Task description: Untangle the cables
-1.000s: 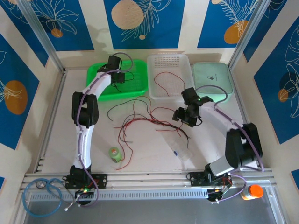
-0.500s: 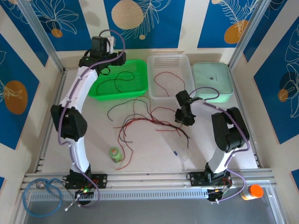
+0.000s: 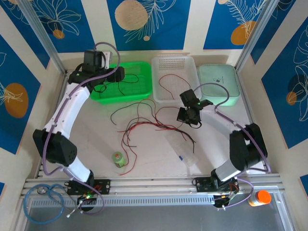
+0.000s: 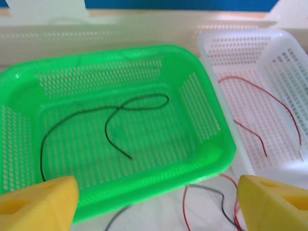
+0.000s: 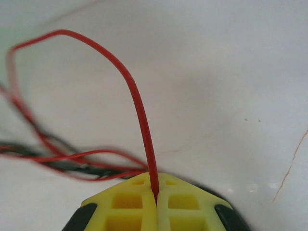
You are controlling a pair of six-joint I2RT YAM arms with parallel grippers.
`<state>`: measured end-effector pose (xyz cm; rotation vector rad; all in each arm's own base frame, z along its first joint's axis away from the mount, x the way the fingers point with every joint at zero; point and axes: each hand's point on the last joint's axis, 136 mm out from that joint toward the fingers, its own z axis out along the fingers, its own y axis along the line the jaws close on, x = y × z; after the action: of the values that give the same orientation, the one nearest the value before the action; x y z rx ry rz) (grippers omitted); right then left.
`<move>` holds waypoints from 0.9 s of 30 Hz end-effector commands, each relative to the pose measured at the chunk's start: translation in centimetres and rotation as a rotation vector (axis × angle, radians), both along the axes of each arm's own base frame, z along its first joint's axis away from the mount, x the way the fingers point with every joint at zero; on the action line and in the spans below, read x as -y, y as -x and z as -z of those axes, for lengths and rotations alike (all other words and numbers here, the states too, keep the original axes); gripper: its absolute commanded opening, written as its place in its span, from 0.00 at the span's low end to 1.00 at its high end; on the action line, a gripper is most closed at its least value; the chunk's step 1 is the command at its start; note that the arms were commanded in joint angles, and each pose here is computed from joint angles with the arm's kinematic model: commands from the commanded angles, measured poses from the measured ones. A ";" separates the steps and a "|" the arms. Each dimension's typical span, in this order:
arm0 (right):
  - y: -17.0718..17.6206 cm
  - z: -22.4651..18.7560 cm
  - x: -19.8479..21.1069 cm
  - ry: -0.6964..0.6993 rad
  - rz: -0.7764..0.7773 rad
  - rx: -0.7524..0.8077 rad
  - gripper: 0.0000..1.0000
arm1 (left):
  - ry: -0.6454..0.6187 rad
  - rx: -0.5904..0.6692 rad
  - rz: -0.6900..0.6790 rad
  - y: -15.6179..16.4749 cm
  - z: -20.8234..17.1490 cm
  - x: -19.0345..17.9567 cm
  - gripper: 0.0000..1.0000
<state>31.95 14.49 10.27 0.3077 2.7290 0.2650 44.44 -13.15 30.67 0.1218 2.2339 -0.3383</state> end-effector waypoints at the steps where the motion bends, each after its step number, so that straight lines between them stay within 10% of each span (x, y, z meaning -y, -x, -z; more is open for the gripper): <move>1: 0.6 -5.7 -1.2 -0.012 -0.096 0.109 0.00 | 0.106 -0.012 0.063 2.8 -0.6 1.7 0.84; 14: 4.0 -26.2 -3.8 -0.253 -0.371 0.503 0.00 | 0.194 -0.006 0.397 8.1 0.7 10.6 0.77; 27: 4.5 -35.4 -2.8 -0.325 -0.425 0.694 0.00 | 0.215 -0.007 0.480 9.6 1.9 14.8 0.69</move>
<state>27.41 17.37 44.96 -0.2074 2.0347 0.7705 35.13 -27.36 27.74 0.5273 2.1911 -0.8084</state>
